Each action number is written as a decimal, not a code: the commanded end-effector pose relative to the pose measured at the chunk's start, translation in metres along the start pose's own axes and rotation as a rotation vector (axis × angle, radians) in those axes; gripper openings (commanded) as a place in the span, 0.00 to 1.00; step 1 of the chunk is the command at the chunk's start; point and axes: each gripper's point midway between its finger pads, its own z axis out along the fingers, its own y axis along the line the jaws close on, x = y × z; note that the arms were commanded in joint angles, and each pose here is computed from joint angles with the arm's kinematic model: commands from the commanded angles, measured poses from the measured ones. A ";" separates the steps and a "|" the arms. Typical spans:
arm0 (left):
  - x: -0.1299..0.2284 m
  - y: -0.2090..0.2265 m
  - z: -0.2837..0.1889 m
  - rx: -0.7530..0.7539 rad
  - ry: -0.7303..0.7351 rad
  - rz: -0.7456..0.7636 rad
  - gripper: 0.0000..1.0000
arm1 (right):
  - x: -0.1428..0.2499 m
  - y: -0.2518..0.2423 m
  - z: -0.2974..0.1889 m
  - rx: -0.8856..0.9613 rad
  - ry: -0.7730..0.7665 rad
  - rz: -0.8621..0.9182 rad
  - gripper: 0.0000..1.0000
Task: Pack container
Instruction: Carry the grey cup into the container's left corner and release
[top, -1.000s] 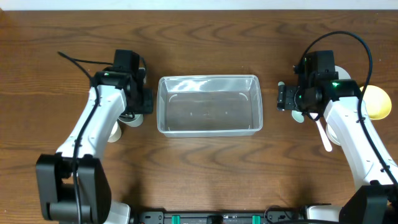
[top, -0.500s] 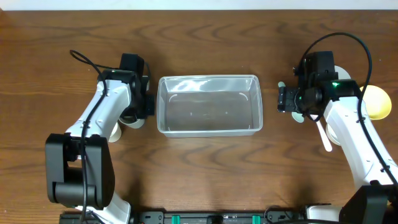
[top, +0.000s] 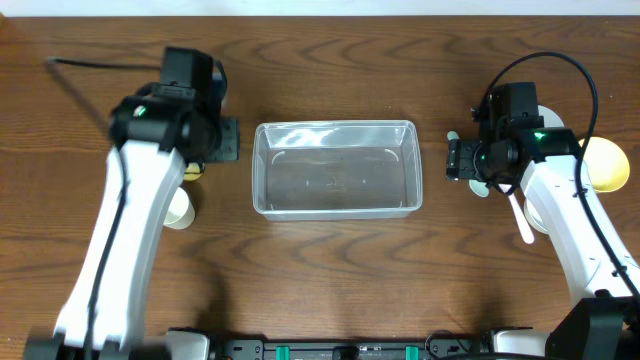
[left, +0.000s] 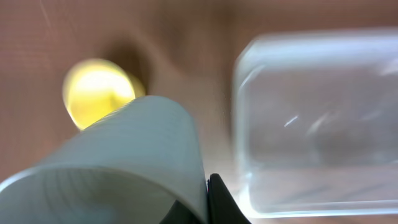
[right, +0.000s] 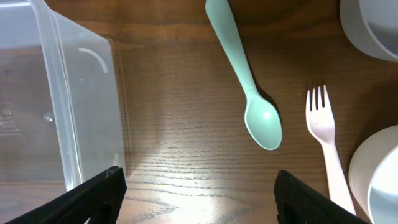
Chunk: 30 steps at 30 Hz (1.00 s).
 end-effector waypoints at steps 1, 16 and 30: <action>-0.017 -0.022 -0.038 0.036 -0.143 0.074 0.06 | -0.004 -0.004 -0.004 0.008 -0.020 0.022 0.80; 0.009 -0.099 0.058 0.079 0.102 0.264 0.06 | 0.002 -0.046 -0.006 0.090 0.005 0.222 0.81; 0.052 -0.095 0.166 0.011 0.382 0.280 0.06 | 0.002 -0.046 -0.006 0.090 0.005 0.221 0.82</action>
